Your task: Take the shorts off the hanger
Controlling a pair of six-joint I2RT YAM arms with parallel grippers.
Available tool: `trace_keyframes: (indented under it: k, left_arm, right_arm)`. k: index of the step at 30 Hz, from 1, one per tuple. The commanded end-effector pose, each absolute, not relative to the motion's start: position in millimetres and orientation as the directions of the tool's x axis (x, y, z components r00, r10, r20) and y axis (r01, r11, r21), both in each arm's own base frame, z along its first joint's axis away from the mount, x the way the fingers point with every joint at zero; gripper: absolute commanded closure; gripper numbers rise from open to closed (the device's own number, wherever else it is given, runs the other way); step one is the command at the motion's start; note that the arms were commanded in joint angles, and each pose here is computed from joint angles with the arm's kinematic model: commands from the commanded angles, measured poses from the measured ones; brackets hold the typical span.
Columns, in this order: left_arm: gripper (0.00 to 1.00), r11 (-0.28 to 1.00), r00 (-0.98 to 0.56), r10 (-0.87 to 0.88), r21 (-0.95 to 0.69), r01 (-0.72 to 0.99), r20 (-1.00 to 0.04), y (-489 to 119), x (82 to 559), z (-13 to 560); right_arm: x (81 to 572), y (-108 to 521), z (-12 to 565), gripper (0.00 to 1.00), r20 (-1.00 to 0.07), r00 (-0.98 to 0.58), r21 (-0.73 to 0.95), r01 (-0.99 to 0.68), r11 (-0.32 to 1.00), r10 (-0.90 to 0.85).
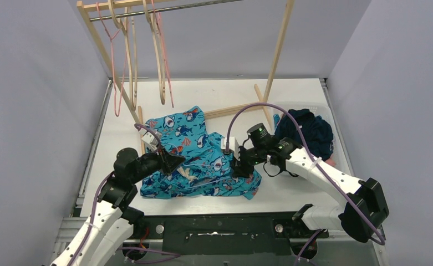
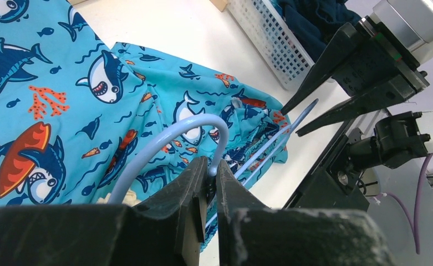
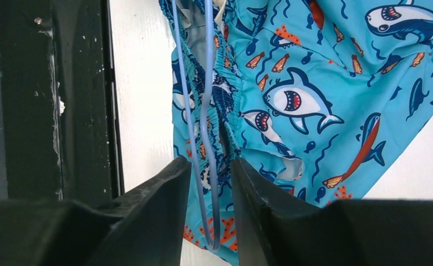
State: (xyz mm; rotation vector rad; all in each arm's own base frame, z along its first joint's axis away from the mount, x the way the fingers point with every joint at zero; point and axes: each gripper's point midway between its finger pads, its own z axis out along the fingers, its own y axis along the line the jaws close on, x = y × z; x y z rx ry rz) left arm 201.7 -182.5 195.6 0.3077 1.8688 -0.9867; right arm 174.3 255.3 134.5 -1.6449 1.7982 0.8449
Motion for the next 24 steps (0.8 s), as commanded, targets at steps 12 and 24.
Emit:
trace_keyframes:
  k: [12,24]
  left_arm:
    - [0.64,0.692,-0.414,-0.239,-0.454,0.562,-0.878,-172.5,216.6,216.4]
    - [0.26,0.708,-0.412,-0.249,-0.455,0.54,-0.877,-168.2,216.8,221.1]
  right_arm:
    - [180.4,262.7,163.7,1.0,-0.834,-0.157,0.083,-0.983,0.161,-0.529]
    - [157.6,253.0,155.0,1.0,-0.755,-0.466,0.347,-0.881,0.321,-0.462]
